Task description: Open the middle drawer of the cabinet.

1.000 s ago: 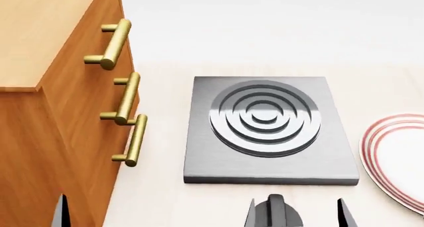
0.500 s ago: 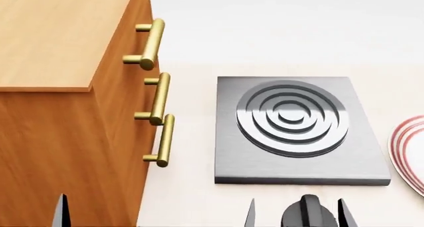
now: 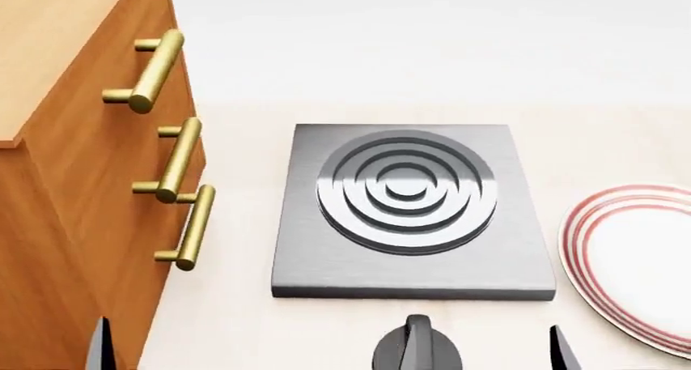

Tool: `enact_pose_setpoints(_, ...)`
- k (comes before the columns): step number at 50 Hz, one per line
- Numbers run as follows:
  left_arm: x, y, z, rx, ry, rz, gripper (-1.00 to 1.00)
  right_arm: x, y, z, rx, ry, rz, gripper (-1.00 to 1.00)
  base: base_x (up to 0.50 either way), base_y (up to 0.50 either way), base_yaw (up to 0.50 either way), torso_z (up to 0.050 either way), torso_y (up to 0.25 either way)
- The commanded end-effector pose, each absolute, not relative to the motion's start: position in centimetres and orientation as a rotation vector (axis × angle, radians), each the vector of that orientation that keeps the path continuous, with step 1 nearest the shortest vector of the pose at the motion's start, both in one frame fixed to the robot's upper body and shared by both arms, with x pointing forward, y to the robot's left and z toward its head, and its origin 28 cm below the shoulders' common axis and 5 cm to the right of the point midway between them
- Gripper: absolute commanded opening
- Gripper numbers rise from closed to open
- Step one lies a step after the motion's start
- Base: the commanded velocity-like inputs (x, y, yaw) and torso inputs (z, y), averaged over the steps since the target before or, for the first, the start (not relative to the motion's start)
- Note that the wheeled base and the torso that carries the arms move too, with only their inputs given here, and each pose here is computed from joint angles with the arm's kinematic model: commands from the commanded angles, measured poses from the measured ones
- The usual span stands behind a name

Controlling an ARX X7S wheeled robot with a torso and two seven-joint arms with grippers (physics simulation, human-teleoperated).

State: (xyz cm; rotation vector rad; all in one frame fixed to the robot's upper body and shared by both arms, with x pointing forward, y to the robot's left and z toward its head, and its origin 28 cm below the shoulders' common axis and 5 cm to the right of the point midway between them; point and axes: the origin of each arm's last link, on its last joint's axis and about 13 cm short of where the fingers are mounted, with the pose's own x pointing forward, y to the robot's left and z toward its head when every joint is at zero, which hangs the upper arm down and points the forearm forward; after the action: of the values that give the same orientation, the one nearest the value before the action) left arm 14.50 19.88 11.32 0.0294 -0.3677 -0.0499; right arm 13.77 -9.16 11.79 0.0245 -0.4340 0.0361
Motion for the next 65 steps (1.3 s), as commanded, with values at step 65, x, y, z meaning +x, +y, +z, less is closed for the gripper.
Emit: enact_pose_setpoints(65, 38.0, 15.8, 19.1, 1.438, -0.296, 0.112, 1.00, 13.4, -9.5, 12.3, 0.042, -0.446, 0.043, 1.00, 0.00, -0.03, 0.00, 0.000, 0.000)
